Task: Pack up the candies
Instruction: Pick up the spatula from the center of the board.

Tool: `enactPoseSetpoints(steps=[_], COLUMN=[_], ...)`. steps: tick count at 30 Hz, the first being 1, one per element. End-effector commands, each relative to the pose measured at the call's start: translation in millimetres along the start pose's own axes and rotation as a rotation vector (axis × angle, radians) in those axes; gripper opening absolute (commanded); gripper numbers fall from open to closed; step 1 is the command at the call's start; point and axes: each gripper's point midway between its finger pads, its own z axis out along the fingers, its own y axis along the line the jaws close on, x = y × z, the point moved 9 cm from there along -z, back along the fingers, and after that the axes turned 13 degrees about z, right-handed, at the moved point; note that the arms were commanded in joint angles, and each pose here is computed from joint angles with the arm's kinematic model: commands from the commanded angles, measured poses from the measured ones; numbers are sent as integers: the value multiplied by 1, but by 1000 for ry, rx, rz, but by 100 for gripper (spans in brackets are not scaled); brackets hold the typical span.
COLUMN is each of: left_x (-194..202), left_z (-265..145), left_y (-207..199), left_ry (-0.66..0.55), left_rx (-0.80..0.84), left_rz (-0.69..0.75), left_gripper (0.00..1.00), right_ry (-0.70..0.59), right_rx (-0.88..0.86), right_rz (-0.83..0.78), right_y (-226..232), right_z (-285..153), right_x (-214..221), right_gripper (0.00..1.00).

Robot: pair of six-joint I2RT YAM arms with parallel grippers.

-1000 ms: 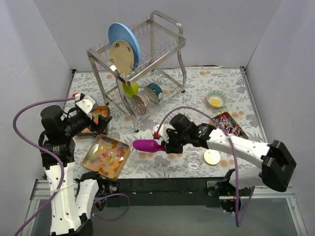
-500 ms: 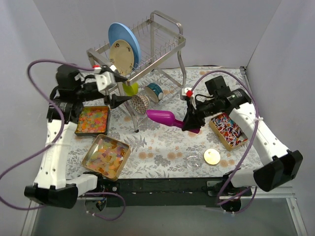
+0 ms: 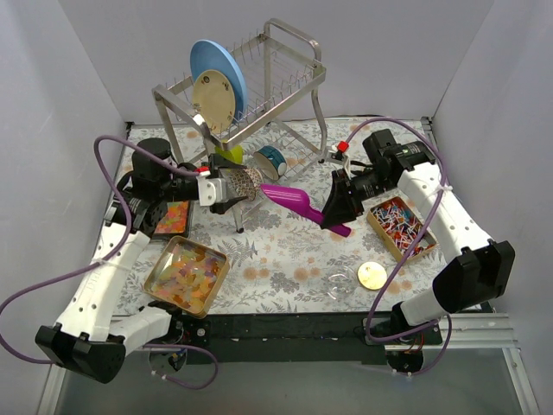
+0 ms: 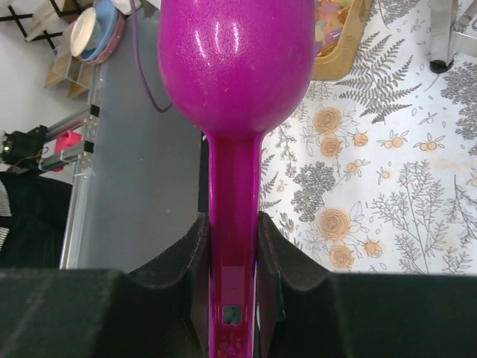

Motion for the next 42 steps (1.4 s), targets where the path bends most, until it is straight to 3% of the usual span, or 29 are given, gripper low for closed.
enactPoseSetpoints(steps=[1,7,14,21,24,25,27,28,33,36,40,42], left_x=[-6,-4,-8,0,2,1,1,3,10,12,11,14], left_z=[4,30,56,62,66,66,69,71,80,87,100,110], left_y=[5,1,1,-1,-2,-2,-2,-3,-20,-31,-39,-40], left_ry=[-11,-36,-82,-69,-78,-86,-110,-114,-144,-136,-138,-133], left_rx=[-27,2,28,34,29,30,35,43,105,125,137,139], left_rz=[116,113,119,91,64,46,32,16,-151,-261,-393,-480], left_gripper=[60,57,48,29,17,9,0,0,0,0,0,0], right_ry=[-36,-34,-24,-17,-7,-3,15,20,-12,-105,-237,-303], right_rx=[-77,-83,-85,-70,-53,-41,7,29,255,463,699,779], right_rz=[9,11,8,6,6,5,-11,-21,-123,-215,-396,-480], right_y=[12,6,6,10,11,10,11,12,18,24,42,53], right_z=[0,2,4,3,2,1,-2,-4,-35,-63,-83,-88], right_x=[-10,-13,-10,-5,-2,-1,-1,-4,-27,-42,-46,-36], right_gripper=[1,1,1,1,1,1,11,25,41,48,69,71])
